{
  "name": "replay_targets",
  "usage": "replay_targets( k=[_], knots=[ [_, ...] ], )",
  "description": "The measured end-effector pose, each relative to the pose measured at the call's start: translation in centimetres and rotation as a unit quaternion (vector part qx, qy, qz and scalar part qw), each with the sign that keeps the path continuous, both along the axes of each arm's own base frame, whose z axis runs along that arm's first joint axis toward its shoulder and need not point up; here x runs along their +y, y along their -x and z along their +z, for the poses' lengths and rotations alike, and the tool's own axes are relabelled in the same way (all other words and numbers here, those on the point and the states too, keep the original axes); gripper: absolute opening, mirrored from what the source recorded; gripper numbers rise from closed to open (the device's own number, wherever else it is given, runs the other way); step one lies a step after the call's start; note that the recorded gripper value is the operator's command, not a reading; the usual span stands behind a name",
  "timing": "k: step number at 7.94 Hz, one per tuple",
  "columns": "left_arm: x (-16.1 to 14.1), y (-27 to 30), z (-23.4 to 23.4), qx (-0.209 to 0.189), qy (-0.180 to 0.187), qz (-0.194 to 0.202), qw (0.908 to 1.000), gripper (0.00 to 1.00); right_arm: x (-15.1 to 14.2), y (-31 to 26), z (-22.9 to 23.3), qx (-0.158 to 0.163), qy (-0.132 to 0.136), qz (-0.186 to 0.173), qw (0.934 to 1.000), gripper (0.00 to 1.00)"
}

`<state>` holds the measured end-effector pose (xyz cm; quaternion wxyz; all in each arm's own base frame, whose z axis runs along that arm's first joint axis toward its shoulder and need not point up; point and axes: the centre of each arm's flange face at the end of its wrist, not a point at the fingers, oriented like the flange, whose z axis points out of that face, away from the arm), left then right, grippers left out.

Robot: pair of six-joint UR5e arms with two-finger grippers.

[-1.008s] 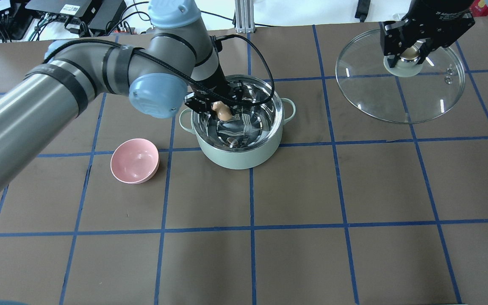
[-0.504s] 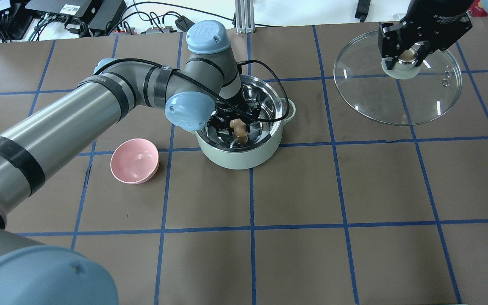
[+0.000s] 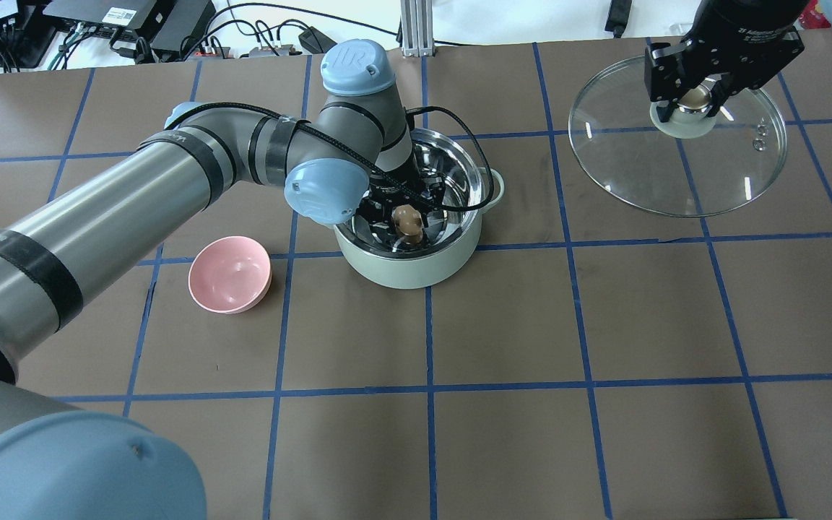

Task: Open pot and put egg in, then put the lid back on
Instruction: 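Carry the egg over the open pot with the left gripper and release it, then withdraw the left gripper while the right carries the lid over the pot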

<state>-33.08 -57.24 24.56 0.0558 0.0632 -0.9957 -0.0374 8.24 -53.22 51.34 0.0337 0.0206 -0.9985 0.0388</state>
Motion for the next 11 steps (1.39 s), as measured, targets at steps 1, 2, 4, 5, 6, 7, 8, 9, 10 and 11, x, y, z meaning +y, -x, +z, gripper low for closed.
replay_targets(
  k=[1, 2, 4, 5, 6, 7, 8, 9, 10, 11],
  knots=[
    [0.0, 0.0, 0.6, 0.003, 0.008, 0.000, 1.0000, 1.00, 0.0, 0.0, 0.0, -0.001, -0.001, 0.000, 1.0000, 0.00],
    [0.1, 0.1, 1.8, 0.006, 0.018, -0.001, 0.9998, 1.00, 0.0, 0.0, -0.1, -0.001, -0.001, 0.000, 1.0000, 0.00],
    [1.3, -0.2, 5.7, 0.008, 0.029, -0.001, 0.9995, 1.00, 0.1, -0.1, 0.0, -0.001, 0.000, 0.001, 1.0000, 0.00],
    [2.4, -0.6, 8.0, 0.007, 0.028, -0.002, 0.9996, 1.00, 0.3, -0.3, 0.2, -0.001, 0.002, -0.001, 1.0000, 0.00],
    [3.7, -1.0, 10.6, 0.005, 0.027, -0.002, 0.9996, 1.00, 0.4, -0.9, 0.2, -0.004, 0.006, -0.006, 1.0000, 0.00],
    [5.5, -1.6, 13.6, 0.003, 0.024, -0.003, 0.9997, 1.00, 0.3, -2.3, 0.0, -0.012, 0.009, -0.010, 0.9998, 0.00],
    [7.5, -2.2, 16.3, 0.000, 0.017, -0.006, 0.9998, 1.00, 0.1, -4.8, -0.4, -0.025, 0.019, -0.020, 0.9993, 0.00],
    [9.5, -2.8, 18.7, -0.007, 0.013, -0.010, 0.9998, 1.00, -0.3, -8.1, -1.2, -0.035, 0.022, -0.027, 0.9988, 0.00],
    [11.3, -3.2, 20.6, -0.011, 0.012, -0.013, 0.9998, 1.00, -0.8, -10.9, -2.2, -0.041, 0.024, -0.032, 0.9984, 0.00],
    [12.7, -3.7, 22.1, -0.013, 0.012, -0.015, 0.9997, 1.00, -1.2, -13.2, -3.1, -0.045, 0.025, -0.034, 0.9981, 0.00]
  ],
)
